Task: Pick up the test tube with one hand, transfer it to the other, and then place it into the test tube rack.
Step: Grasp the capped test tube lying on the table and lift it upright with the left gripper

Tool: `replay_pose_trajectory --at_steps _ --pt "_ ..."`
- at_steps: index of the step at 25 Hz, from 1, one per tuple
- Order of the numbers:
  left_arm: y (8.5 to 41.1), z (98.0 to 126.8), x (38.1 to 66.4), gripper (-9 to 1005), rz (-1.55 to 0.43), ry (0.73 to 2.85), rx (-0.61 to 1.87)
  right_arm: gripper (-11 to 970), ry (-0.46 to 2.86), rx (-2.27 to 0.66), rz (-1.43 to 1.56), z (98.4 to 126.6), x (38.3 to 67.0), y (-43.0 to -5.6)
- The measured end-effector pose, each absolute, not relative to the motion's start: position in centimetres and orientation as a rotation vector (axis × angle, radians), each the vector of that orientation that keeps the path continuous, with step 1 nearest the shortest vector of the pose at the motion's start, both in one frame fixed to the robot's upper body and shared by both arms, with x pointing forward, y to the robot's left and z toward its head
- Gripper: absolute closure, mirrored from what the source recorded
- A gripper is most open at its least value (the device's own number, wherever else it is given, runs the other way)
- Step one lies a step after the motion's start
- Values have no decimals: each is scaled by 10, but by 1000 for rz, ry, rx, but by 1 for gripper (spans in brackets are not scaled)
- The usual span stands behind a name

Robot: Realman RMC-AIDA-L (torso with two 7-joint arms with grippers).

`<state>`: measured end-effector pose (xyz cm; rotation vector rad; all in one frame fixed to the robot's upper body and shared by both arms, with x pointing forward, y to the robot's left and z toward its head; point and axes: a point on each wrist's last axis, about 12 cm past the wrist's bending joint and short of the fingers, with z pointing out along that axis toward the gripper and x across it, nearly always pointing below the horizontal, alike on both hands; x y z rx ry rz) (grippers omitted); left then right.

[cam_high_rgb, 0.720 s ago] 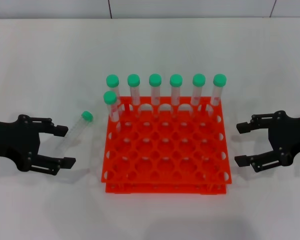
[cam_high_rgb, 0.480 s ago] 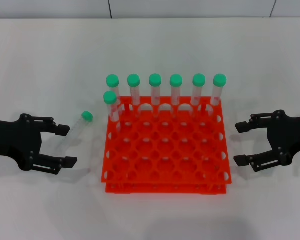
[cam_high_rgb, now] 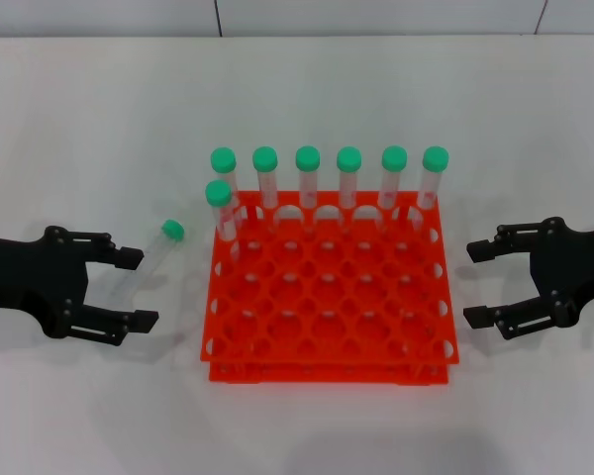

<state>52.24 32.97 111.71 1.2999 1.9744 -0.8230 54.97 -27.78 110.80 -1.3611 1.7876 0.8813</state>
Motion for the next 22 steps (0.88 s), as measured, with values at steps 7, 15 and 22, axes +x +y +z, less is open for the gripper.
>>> replay_pose_trajectory --at_steps 7,15,22 --pt "323 1119 523 169 -871 2022 1245 125 1778 -1370 873 1108 550 -278" --pt "309 1131 527 169 -951 2122 1080 127 1752 -1386 859 1111 552 -277" --pt "307 1165 538 168 -1004 2304 912 128 1728 -1395 841 1111 553 -273"
